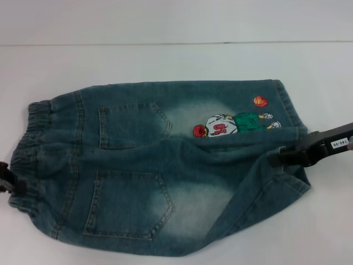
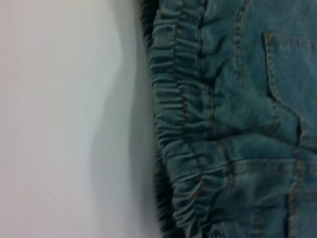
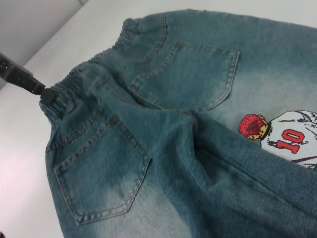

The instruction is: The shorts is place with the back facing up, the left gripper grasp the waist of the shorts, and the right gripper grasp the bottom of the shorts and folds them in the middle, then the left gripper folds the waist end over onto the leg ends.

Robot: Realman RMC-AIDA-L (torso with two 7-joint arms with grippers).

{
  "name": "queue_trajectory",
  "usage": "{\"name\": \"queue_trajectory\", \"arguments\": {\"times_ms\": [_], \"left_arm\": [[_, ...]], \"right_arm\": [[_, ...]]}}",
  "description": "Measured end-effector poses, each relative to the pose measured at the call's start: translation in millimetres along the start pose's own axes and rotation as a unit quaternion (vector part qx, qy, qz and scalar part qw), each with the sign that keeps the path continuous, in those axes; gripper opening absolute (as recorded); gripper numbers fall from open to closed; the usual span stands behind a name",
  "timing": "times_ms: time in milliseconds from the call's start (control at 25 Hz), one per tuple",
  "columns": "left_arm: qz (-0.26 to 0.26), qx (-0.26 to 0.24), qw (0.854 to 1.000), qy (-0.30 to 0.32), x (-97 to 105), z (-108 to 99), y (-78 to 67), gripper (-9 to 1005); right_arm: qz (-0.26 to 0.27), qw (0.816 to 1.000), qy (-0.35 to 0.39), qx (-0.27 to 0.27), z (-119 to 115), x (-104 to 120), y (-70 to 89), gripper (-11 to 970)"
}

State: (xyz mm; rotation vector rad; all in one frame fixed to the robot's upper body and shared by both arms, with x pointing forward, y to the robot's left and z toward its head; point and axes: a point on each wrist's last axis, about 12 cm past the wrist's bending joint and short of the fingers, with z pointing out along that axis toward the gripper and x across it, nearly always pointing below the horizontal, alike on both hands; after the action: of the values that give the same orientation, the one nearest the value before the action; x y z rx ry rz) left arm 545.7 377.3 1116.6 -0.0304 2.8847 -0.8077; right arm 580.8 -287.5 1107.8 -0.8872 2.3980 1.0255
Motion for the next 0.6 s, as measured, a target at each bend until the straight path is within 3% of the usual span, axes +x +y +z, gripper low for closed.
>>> {"name": "queue_trajectory", "arguments": {"times_ms": [240, 600], "left_arm": [[-0.020, 0.035, 0.999, -0.037, -4.3, -9.8, 0.6, 28], [-0.067, 0.087, 0.986, -0.122, -17.1, -18.6, 4.3, 34]], "right_arm": [[0.013, 0.999, -0.044, 0.007, -6.8, -3.5, -3.3, 12], [0.025, 0.990, -0.133, 0.047, -7.5, -18.5, -13.6, 12]]}}
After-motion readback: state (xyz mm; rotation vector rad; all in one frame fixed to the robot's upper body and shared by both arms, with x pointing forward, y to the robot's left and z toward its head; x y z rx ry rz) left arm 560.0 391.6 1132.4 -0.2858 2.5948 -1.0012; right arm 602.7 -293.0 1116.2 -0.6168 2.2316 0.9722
